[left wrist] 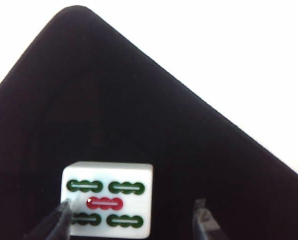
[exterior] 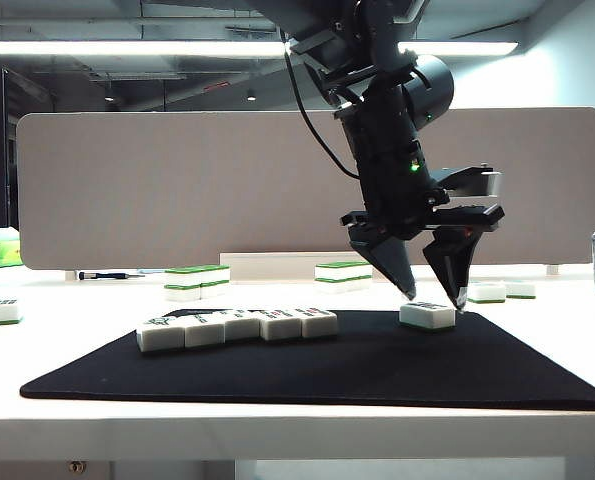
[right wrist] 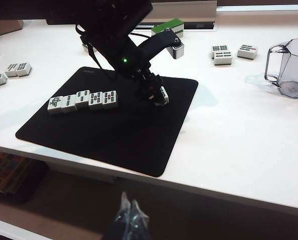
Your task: Align six mahjong tiles in a row on the table.
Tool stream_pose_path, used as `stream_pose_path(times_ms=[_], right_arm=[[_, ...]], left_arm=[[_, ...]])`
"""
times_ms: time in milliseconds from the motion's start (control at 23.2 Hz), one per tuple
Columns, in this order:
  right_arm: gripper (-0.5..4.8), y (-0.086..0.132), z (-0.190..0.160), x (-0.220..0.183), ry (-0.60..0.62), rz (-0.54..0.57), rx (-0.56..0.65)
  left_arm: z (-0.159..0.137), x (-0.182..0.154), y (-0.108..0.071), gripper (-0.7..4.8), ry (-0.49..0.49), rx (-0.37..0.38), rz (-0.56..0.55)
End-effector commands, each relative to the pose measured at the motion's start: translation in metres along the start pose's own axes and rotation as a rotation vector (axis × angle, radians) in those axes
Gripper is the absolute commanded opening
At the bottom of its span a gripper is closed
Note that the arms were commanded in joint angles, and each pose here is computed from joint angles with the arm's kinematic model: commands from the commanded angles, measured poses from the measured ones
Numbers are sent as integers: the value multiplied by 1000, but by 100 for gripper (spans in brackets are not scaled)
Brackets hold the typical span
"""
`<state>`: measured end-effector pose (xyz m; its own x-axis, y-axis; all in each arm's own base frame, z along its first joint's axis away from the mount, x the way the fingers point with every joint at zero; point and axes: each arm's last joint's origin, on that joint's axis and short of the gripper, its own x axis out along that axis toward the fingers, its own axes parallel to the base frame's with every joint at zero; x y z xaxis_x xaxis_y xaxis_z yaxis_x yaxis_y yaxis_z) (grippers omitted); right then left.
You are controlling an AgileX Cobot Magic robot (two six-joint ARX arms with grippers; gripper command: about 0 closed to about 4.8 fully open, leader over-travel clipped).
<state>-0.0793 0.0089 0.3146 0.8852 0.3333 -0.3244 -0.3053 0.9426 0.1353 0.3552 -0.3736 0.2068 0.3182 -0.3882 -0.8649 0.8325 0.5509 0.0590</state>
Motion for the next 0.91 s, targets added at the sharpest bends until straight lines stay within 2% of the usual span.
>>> stream_pose_path(times_ms=[43,475,734,907], right_arm=[[-1,1,-1,-3,-26,1,-12],[-1,1,-1,-3,-26,0,-12],[-1,1,-1,-3,-26,0,-12],[-1,1,-1,-3,-26,0,-12]], left_arm=[[0,1,4,310,-6,-4,5],[-2,8,10,308,3,-13,24],[-3,8,9,176,5,-14,15],[-4,7,9,173,20,-15,13]])
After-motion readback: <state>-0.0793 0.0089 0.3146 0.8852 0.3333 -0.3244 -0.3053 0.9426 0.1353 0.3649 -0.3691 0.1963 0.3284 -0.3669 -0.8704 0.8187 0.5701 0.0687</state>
